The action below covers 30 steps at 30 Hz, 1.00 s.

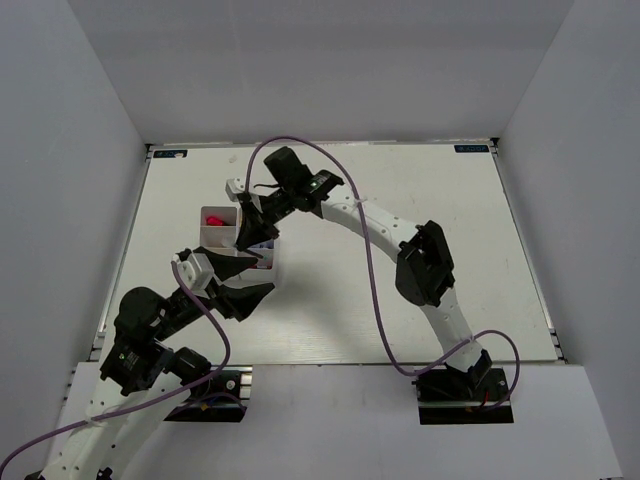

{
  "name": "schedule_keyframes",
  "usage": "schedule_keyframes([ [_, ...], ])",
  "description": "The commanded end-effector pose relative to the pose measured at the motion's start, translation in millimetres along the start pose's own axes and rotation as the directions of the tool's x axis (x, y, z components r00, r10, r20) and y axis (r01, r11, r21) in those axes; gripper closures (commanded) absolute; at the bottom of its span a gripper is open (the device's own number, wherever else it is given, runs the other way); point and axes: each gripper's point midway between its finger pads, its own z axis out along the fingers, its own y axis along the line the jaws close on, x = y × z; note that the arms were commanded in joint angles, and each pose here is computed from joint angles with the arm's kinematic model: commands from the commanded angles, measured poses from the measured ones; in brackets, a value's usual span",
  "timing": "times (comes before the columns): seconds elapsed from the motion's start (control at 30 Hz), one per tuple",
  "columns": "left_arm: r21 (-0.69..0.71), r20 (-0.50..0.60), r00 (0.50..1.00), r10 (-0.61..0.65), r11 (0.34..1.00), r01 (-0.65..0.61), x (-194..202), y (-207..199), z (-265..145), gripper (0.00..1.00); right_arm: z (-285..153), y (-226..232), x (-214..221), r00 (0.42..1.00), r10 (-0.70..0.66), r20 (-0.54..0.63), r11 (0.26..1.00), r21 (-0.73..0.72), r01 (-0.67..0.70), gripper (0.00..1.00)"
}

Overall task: Sort the stationery into containers
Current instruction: Place the pen in the storage box.

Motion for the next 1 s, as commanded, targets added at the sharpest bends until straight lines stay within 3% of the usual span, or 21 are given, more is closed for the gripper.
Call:
schedule_keyframes([
  [0.0, 0.012, 0.002, 1.0, 0.021, 1.0, -0.021, 0, -1, 0, 0.27, 3, -7, -20, 0.995, -0.073, 0.063, 0.997, -0.018, 0.074, 1.0],
  [0.37, 0.012, 0.002, 1.0, 0.021, 1.0, -0.021, 0, -1, 0, 0.27, 12, -31, 32, 0.997, -0.074, 0.027, 0.997, -0.018, 0.075, 1.0],
  [0.43, 0.003, 0.003, 1.0, 0.021, 1.0, -0.021, 0, 1, 0, 0.27, 10, -32, 35, 0.997, -0.079, 0.021, 0.997, -0.014, 0.079, 0.94],
  [0.47, 0.003, 0.004, 1.0, 0.021, 1.0, -0.021, 0, 1, 0, 0.27, 8, -32, 40, 0.998, -0.065, 0.012, 0.998, -0.009, 0.065, 0.87],
  [0.5, 0.003, 0.004, 1.0, 0.021, 1.0, -0.021, 0, 1, 0, 0.27, 8, -31, 39, 0.998, -0.069, 0.011, 0.998, -0.011, 0.069, 0.86],
  [0.53, 0.003, 0.004, 1.0, 0.021, 1.0, -0.021, 0, 1, 0, 0.27, 7, -29, 40, 0.997, -0.077, 0.007, 0.997, -0.013, 0.077, 0.77],
  [0.6, 0.003, 0.004, 1.0, 0.021, 1.0, -0.021, 0, 1, 0, 0.27, 4, -25, 43, 0.998, -0.07, -0.004, 0.997, -0.013, 0.07, 0.69],
  [0.73, -0.006, 0.005, 1.0, 0.021, 1.0, -0.021, 0, 3, 1, 0.27, 3, -18, 44, 0.998, -0.067, -0.015, 0.998, -0.014, 0.066, 0.57],
  [0.97, -0.017, -0.011, 1.0, 0.013, 1.0, -0.013, 4, 5, 2, 0.27, -10, -3, 26, 0.996, -0.088, -0.013, 0.996, -0.008, 0.088, 0.55],
])
